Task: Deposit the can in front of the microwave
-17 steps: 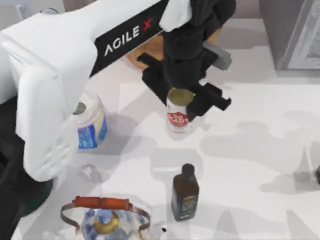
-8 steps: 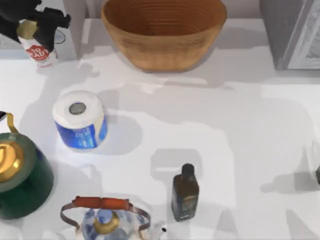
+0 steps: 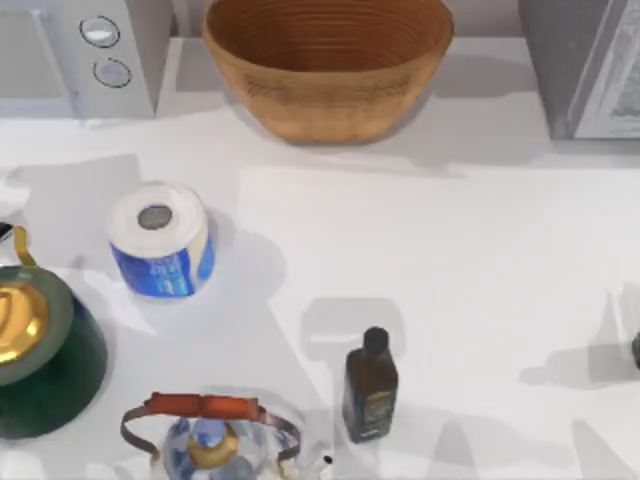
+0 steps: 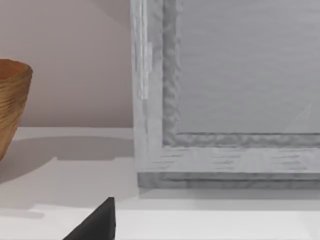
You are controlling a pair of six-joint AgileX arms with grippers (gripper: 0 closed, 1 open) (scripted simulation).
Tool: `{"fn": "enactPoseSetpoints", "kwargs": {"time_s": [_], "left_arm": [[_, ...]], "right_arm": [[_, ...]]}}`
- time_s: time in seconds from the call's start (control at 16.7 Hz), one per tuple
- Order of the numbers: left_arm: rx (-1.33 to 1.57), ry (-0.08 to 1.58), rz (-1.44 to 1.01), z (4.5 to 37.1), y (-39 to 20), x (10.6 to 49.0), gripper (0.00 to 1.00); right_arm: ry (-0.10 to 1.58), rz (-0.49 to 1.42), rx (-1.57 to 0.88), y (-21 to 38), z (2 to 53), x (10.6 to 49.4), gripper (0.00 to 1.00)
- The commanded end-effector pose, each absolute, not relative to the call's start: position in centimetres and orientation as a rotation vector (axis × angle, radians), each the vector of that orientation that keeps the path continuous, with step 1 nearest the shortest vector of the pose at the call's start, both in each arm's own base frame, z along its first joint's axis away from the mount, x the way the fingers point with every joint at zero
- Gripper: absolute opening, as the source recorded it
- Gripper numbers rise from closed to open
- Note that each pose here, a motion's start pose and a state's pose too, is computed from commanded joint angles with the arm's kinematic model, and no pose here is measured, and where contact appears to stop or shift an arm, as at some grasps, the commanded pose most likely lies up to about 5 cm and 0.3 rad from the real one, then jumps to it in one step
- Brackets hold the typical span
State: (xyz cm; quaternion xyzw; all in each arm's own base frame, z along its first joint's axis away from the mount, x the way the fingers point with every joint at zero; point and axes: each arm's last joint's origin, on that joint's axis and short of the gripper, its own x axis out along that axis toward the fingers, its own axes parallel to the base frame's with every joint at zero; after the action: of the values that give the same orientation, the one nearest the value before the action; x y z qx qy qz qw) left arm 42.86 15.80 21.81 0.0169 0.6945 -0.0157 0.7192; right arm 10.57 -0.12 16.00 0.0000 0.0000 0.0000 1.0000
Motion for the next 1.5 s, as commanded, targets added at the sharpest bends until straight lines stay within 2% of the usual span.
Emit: {"fn": "enactPoseSetpoints", "kwargs": {"time_s": [0.12, 0.96, 1.5], "left_arm": [[0.018, 1.568, -0.016, 20.7, 17.3, 42.3, 0.00], [0.017, 1.571, -0.015, 19.9, 17.4, 42.3, 0.00], [0.017, 1.571, -0.015, 19.9, 17.4, 42.3, 0.68]], "right_arm": [[0.000, 0.000, 0.000, -0.1, 16.0, 10.6, 1.00], [0.000, 0.000, 0.000, -0.1, 16.0, 10.6, 1.00], [0.000, 0.000, 0.000, -0.1, 16.0, 10.6, 1.00]]}}
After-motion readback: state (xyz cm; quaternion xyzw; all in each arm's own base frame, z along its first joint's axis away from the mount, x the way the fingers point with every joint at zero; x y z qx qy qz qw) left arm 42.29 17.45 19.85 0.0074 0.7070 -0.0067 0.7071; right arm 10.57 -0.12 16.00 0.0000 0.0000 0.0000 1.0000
